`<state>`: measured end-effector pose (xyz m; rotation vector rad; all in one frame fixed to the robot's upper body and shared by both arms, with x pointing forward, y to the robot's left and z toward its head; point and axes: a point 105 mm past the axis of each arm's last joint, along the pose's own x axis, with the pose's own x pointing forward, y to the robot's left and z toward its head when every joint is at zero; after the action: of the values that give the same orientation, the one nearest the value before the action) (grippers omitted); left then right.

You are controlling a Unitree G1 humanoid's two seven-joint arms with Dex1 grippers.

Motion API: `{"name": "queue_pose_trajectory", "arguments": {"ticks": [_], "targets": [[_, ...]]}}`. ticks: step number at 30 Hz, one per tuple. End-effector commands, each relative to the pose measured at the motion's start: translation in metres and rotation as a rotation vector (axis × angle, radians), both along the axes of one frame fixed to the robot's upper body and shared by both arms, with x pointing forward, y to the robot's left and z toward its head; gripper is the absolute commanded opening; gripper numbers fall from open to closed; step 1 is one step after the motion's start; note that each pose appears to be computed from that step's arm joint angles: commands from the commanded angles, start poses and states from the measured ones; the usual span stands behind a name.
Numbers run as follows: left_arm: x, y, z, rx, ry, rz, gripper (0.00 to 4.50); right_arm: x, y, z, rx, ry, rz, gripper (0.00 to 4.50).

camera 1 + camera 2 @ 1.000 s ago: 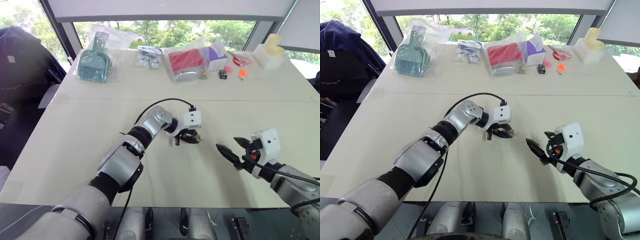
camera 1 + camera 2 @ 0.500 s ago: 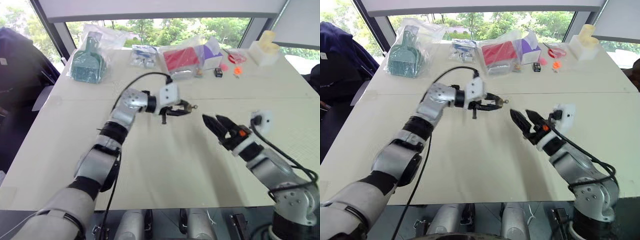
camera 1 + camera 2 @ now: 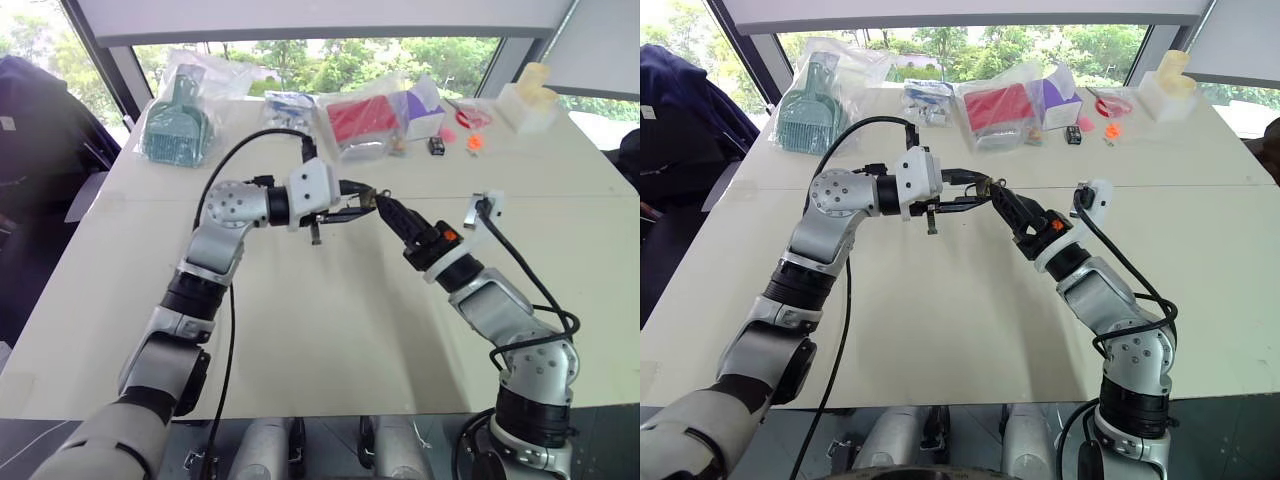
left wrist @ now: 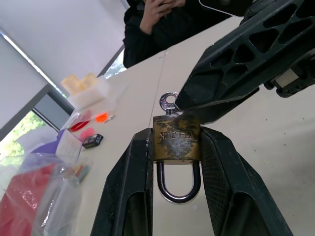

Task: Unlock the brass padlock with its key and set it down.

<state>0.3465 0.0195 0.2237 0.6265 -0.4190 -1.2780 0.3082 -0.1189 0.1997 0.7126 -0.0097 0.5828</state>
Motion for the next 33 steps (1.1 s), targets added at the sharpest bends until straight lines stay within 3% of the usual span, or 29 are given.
{"name": "queue_pose_trajectory", "arguments": {"ticks": [1,6,9,20,33], "targets": [[-0.005,-0.004,0.014,-0.035,-0.049,-0.019,0.77,-0.003,0.002,0.014,0.027,-0.048,0.011,3.92],[-0.006,-0.007,0.017,-0.045,-0.066,-0.031,0.77,-0.007,0.008,0.013,0.038,-0.046,0.035,1.68],[-0.008,-0.009,0.019,-0.046,-0.097,-0.041,0.77,-0.008,0.011,0.012,0.052,-0.036,0.048,0.1],[-0.018,-0.013,0.029,-0.078,-0.355,-0.026,0.77,0.0,0.007,0.013,0.173,0.005,-0.011,0.04],[-0.033,-0.014,0.057,-0.17,-0.921,0.047,0.77,0.016,-0.003,0.022,0.353,0.1,-0.088,0.04]]}}
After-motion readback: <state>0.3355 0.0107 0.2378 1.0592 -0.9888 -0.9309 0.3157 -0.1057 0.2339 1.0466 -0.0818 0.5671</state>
